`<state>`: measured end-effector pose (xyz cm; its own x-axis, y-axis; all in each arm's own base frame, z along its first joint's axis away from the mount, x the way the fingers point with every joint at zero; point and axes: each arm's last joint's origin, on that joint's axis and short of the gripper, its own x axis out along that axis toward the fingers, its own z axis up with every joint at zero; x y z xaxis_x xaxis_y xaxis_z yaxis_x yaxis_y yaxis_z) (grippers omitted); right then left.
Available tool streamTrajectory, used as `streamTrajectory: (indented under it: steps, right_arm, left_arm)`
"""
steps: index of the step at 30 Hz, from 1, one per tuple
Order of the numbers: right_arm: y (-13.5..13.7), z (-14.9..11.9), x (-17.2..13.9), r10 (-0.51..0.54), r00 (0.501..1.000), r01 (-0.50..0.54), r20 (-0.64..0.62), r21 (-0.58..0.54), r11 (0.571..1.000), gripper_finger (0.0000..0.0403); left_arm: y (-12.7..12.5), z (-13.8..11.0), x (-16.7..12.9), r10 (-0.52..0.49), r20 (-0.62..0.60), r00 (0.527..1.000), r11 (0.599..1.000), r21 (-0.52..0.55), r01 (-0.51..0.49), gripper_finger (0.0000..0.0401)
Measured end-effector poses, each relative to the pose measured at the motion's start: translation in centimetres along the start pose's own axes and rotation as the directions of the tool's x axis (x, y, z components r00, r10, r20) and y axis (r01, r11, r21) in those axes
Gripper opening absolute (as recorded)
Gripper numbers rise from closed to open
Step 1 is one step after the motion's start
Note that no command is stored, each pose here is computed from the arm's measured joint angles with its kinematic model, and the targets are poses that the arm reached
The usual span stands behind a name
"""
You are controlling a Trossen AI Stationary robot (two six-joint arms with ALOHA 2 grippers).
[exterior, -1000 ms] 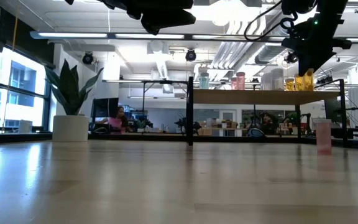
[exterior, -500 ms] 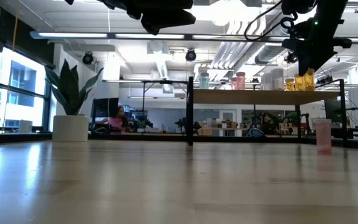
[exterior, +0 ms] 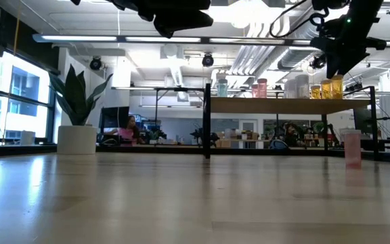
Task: Pick and place medicine bottles onto shelf by color
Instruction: Put the green pill bottle on the shelf aligned with the other green pill bottle
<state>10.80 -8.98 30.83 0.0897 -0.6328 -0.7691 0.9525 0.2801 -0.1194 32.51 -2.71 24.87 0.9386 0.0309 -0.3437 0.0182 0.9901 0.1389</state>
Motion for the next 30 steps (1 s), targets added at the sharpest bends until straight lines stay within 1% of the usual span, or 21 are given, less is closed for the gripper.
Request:
streamTrajectory:
  steps: [5,12,14,16,21,25,30]
  right_arm:
    - [-0.5,-0.3,-0.8,0.068,0.997,-0.068,0.021,-0.002,0.998,0.0142]
    - [-1.0,-0.5,-1.6,0.100,0.993,-0.101,0.058,0.016,0.995,0.0142]
    - [-1.2,-0.6,-1.8,0.130,0.990,-0.130,0.056,0.004,0.991,0.0142]
    - [-1.3,-0.8,-2.1,0.180,0.982,-0.180,0.048,0.000,0.984,0.0142]
    - [-1.6,-1.5,-3.1,0.335,0.942,-0.335,0.025,-0.006,0.942,0.0142]
    - [-1.7,-2.2,-4.1,0.466,0.885,-0.466,0.001,-0.031,0.884,0.0142]
    - [-1.8,-3.9,-4.9,0.538,0.843,-0.539,-0.026,-0.043,0.841,0.0142]
  left_arm:
    - [0.0,0.0,0.0,0.000,0.000,1.000,1.000,0.000,0.000,0.0236]
    - [0.0,0.0,0.0,0.000,0.000,1.000,1.000,-0.006,0.000,0.0236]
    - [0.0,0.0,0.0,0.000,0.000,1.000,1.000,-0.008,0.000,0.0236]
    - [0.0,0.0,0.0,0.000,0.000,1.000,1.000,-0.013,0.000,0.0236]
    - [0.0,0.0,0.0,0.000,0.000,1.000,1.000,-0.015,0.000,0.0236]
    - [0.0,0.0,0.0,0.000,0.000,1.000,1.000,-0.015,0.000,0.0236]
    - [0.0,0.0,0.0,0.000,0.000,1.000,1.000,-0.015,0.000,0.0236]
